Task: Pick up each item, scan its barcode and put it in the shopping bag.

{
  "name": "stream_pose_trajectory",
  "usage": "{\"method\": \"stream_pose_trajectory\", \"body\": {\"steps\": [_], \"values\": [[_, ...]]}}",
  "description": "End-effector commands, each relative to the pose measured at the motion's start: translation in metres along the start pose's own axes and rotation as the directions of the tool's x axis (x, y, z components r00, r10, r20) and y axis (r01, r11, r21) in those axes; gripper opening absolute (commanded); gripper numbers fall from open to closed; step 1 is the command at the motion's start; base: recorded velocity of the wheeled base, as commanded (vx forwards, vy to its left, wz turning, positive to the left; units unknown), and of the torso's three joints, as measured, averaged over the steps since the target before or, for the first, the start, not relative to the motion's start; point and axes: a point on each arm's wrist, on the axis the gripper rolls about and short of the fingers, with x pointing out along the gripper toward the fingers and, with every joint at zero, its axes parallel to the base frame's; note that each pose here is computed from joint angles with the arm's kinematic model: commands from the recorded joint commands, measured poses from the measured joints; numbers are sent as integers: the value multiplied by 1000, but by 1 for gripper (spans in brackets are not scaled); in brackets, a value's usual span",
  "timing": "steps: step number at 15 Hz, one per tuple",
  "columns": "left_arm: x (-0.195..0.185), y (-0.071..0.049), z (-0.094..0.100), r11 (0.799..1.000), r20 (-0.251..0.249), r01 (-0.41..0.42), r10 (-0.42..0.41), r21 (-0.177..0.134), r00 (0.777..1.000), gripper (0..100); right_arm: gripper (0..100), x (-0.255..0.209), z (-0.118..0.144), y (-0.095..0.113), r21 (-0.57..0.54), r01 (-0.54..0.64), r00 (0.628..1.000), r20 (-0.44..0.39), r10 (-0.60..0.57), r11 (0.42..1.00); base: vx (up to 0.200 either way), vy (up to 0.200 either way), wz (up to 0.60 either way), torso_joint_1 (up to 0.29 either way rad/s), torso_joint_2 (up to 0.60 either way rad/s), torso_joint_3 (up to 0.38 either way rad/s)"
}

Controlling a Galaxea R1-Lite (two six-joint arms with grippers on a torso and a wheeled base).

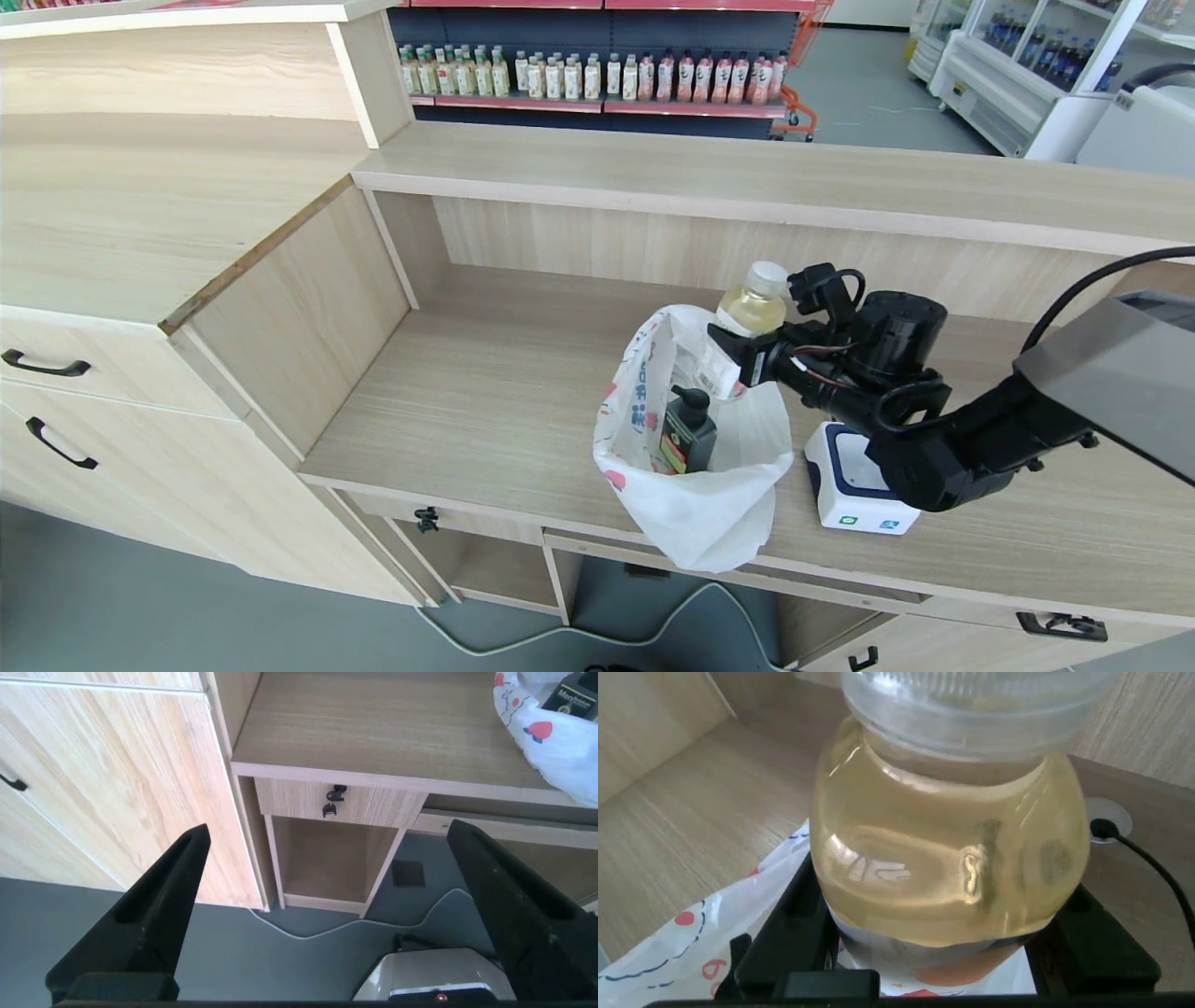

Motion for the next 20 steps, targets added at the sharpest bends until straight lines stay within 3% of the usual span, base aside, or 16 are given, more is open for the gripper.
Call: {"method": "stream_pose_trajectory", "body": {"steps": [1, 6, 20], "values": [[0, 0, 0, 1000, -2, 0, 0, 0, 1000, 100, 0, 4, -12, 1, -12, -11, 1000, -25, 11, 1000, 0, 0, 0, 0, 0, 0], [0, 0, 0, 1000, -2, 0, 0, 0, 1000, 100, 0, 16, -40, -9, -122, -56, 998, -21, 54, 991, 0, 0, 0, 0, 0, 0], [0, 0, 0, 1000, -2, 0, 0, 0, 1000, 100, 0, 38, -78, -33, -212, -88, 996, -18, 86, 973, 0, 0, 0, 0, 0, 0]]}}
